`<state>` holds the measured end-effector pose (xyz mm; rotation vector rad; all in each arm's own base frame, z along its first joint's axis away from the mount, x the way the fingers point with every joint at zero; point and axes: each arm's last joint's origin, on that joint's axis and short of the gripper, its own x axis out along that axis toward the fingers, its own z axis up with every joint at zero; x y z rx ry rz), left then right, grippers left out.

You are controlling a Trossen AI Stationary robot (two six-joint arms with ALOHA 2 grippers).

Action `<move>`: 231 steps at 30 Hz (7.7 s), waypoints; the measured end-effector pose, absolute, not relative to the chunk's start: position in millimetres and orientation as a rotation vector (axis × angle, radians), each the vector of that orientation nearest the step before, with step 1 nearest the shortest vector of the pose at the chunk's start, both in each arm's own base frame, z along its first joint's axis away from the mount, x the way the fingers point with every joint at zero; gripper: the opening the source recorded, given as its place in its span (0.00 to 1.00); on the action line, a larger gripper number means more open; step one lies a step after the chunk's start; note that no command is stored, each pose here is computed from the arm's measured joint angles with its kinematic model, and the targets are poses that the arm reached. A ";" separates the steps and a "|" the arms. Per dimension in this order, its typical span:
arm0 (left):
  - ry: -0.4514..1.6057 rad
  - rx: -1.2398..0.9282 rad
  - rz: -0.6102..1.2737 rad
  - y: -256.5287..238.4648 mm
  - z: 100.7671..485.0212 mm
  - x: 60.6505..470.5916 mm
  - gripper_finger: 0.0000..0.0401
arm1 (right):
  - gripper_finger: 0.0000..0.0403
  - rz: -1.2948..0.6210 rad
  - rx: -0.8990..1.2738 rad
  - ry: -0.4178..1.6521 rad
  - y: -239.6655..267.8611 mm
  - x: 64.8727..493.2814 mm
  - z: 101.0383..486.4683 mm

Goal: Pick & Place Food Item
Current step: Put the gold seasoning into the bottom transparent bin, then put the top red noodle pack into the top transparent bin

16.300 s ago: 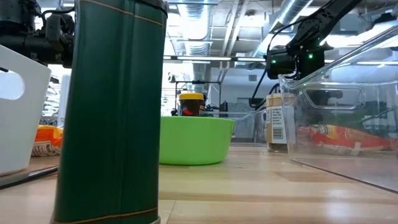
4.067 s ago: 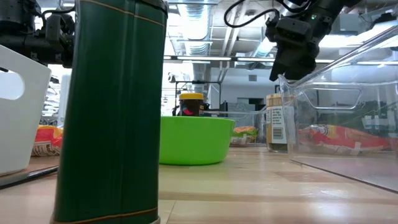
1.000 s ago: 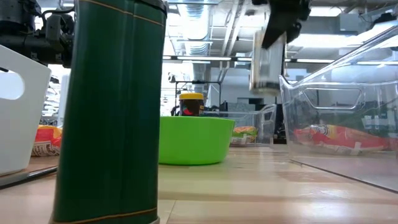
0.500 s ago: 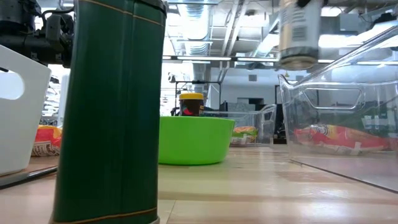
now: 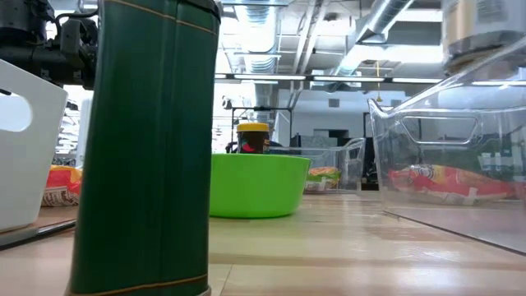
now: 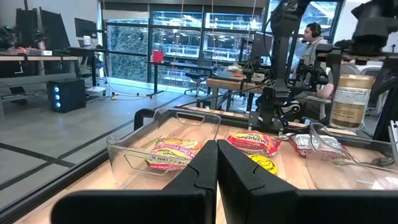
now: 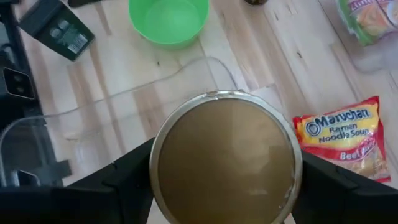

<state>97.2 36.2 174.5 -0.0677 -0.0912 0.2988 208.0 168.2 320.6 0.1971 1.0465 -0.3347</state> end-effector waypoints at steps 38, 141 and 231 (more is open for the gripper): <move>-0.092 -0.068 0.299 36.3 174.4 97.2 0.00 | 0.70 -0.681 0.283 1.200 210.0 229.2 222.1; -0.092 -0.068 0.299 36.3 174.4 97.2 0.00 | 0.96 -0.733 0.277 1.080 197.5 248.5 262.2; -0.086 -0.069 0.299 36.4 174.0 97.5 0.00 | 0.64 -0.472 0.160 1.245 5.9 329.3 296.9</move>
